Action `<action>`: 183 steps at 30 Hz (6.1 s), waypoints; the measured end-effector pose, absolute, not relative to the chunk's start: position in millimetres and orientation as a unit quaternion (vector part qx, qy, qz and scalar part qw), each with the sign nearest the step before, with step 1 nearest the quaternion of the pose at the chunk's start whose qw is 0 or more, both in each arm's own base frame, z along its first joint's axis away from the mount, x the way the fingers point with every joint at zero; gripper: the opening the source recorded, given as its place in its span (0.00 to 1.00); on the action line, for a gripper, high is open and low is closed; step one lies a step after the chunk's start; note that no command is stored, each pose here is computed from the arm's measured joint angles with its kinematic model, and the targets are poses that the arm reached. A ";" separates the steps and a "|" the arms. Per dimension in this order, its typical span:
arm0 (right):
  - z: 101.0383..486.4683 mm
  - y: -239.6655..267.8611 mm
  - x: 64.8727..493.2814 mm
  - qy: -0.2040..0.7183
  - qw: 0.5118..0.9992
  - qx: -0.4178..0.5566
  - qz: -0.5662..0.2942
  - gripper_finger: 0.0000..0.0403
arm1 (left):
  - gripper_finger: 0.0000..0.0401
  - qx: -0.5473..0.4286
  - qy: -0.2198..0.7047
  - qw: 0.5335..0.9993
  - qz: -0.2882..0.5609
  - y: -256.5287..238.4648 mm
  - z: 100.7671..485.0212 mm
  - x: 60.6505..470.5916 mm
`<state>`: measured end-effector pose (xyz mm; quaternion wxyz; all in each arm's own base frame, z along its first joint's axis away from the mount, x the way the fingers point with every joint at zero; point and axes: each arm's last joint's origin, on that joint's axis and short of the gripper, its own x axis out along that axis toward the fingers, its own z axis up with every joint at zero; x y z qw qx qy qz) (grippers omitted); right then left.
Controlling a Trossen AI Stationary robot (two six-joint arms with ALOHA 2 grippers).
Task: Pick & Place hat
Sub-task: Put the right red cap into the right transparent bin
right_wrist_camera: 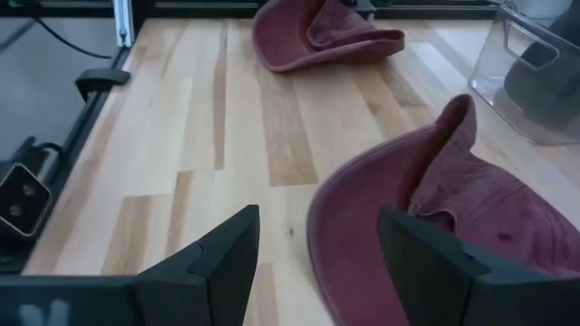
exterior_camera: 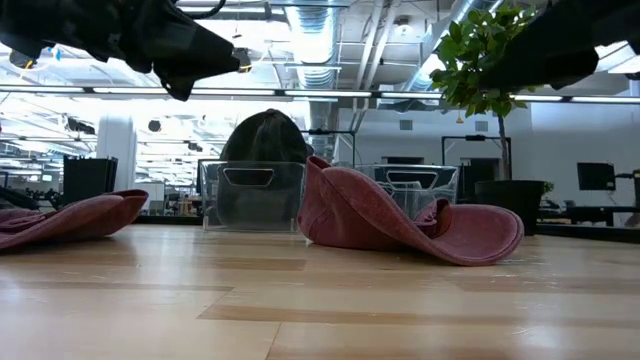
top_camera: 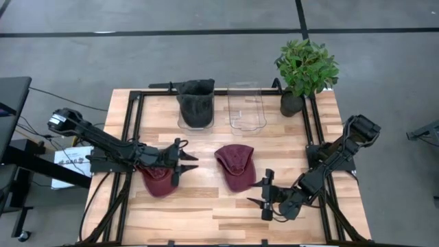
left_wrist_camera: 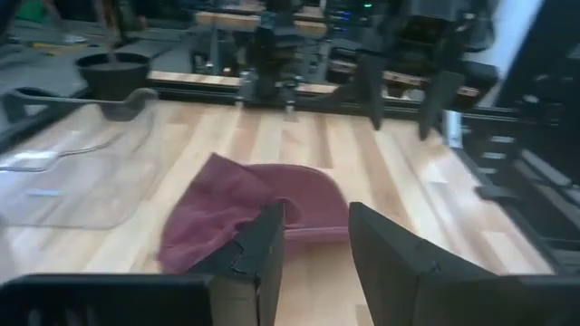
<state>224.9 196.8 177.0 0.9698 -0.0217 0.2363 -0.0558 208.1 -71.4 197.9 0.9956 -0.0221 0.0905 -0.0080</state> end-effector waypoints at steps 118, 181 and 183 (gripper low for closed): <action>140.3 145.8 236.2 0.188 0.973 0.051 -0.122 0.01 | 0.30 0.061 0.080 0.988 -0.116 -104.6 199.3 235.5; 209.5 134.0 222.9 0.164 0.950 0.263 0.032 0.00 | 0.27 0.762 -0.058 0.638 -0.095 -132.9 209.3 246.8; 209.5 132.2 224.1 0.164 0.951 0.260 0.032 0.00 | 0.24 0.754 -0.057 0.647 -0.096 -132.9 209.2 246.8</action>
